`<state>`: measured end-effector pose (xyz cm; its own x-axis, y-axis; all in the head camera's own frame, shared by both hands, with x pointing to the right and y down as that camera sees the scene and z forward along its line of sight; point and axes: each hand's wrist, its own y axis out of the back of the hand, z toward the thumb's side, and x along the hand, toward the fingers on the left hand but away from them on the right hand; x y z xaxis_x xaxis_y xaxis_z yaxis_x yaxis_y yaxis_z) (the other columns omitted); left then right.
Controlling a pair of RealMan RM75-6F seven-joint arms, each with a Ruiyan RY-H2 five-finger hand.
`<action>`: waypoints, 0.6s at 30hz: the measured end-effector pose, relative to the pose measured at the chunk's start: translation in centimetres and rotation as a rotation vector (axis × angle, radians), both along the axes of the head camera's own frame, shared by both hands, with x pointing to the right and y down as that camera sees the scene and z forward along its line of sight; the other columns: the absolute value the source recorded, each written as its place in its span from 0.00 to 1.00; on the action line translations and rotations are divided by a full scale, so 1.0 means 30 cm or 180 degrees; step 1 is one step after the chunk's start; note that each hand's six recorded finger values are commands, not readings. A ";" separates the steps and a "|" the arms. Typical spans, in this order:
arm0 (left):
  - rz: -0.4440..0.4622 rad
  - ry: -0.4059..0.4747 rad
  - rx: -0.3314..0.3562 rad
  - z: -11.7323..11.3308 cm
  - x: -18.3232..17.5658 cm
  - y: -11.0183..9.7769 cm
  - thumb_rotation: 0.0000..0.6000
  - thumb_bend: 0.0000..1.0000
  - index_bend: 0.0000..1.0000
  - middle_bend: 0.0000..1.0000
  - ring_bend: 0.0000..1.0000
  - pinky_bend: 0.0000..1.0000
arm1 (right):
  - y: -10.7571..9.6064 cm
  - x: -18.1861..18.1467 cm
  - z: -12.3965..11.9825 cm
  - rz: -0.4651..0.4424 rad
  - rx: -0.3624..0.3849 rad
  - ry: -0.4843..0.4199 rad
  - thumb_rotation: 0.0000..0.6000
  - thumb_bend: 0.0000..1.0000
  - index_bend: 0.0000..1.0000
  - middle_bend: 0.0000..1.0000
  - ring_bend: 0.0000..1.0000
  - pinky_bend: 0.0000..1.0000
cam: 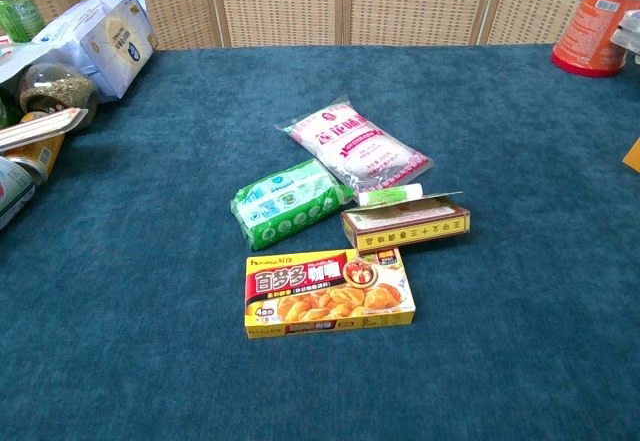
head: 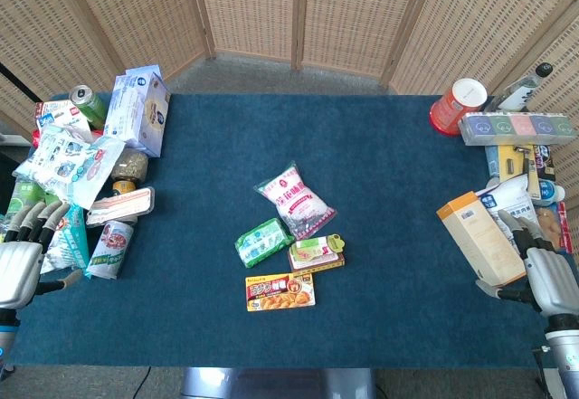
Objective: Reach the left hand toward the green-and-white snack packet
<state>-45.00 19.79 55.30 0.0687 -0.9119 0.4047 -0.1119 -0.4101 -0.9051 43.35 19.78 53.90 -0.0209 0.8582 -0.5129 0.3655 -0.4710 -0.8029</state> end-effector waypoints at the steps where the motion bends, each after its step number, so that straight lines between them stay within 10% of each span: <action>1: -0.0001 0.0000 -0.0005 0.001 0.000 0.000 1.00 0.00 0.08 0.00 0.00 0.00 | 0.000 0.000 0.000 0.0001 -0.0001 0.0000 1.00 0.00 0.00 0.00 0.00 0.00; 18: 0.0339 0.0312 -0.0524 0.121 0.237 -0.079 1.00 0.00 0.06 0.00 0.00 0.00 | -0.012 0.008 -0.012 0.0046 0.0049 -0.0015 1.00 0.00 0.00 0.00 0.00 0.00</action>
<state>-37.89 17.42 58.93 0.2075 -0.8195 0.5342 -0.1442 -0.5657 -0.8119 43.59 19.42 53.55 -0.0309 0.8656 -0.4998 0.3759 -0.4532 -0.8083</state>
